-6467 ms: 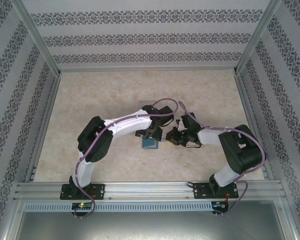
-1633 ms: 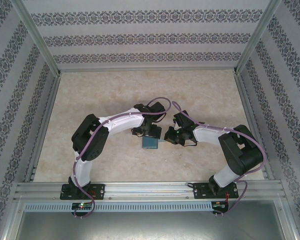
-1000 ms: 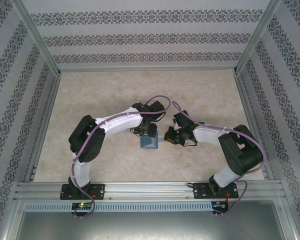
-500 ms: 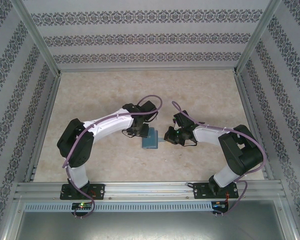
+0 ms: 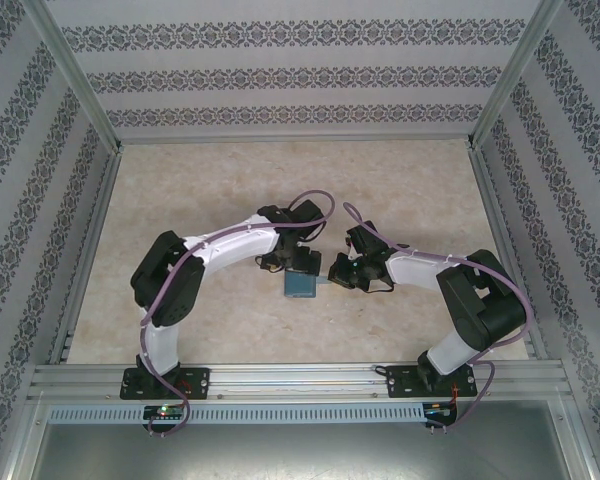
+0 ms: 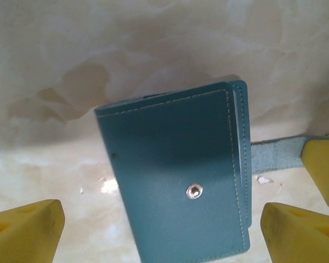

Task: Take the credit cards out of the card holder

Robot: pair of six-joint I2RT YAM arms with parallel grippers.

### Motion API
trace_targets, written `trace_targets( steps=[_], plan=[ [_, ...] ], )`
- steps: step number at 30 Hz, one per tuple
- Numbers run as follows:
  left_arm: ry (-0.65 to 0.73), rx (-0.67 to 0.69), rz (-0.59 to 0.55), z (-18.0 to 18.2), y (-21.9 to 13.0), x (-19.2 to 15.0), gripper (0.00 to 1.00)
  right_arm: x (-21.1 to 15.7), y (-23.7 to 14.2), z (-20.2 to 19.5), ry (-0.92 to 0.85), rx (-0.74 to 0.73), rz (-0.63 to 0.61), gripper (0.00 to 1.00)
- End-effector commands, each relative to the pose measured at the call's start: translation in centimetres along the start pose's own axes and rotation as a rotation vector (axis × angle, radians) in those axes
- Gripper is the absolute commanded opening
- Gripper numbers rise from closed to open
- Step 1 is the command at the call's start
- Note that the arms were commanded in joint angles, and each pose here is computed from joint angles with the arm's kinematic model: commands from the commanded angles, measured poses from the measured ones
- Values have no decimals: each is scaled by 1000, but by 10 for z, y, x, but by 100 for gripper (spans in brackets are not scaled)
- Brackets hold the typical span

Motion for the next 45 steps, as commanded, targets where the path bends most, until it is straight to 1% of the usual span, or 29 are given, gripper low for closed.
trace_targets(
  steps=[1, 4, 10, 13, 21, 24, 29, 32, 41, 45],
  plan=[
    [14, 13, 13, -7, 10, 3, 94, -5, 4, 0, -18, -23, 28, 8],
    [18, 50, 30, -4, 18, 2, 95, -5, 4, 1, -19, -23, 30, 8],
    [19, 65, 37, -2, 21, -1, 96, -4, 5, 0, -18, -22, 31, 8],
    [20, 73, 35, -1, 19, 0, 94, -5, 5, 0, -18, -22, 31, 8],
    [27, 122, -6, 8, -2, -1, 81, -6, 5, -2, -16, -27, 32, 8],
    [29, 131, -23, 10, -11, -2, 74, -5, 5, -2, -15, -28, 29, 8],
    [28, 138, -37, 14, -21, -5, 59, -5, 5, -2, -15, -27, 27, 8],
    [26, 131, -37, 17, -23, -7, 51, -5, 4, -1, -16, -26, 28, 8],
    [-10, 94, -14, 29, -18, -17, 39, -5, 4, 0, -15, -28, 28, 8],
    [-30, 78, -17, 36, -16, -19, 31, -5, 4, -1, -14, -31, 30, 8]
  ],
)
Point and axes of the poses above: each hand's point on the last joint's axis, 136 mm out from that joint toward the fingers, its own y axis out along the fingers, its own z axis along the line the jaws close on, x = y × z, the point moved 7 cm from there along -y, back along the fingers, and after that the axes turned 3 degrees about y, right-handed, at the moved point
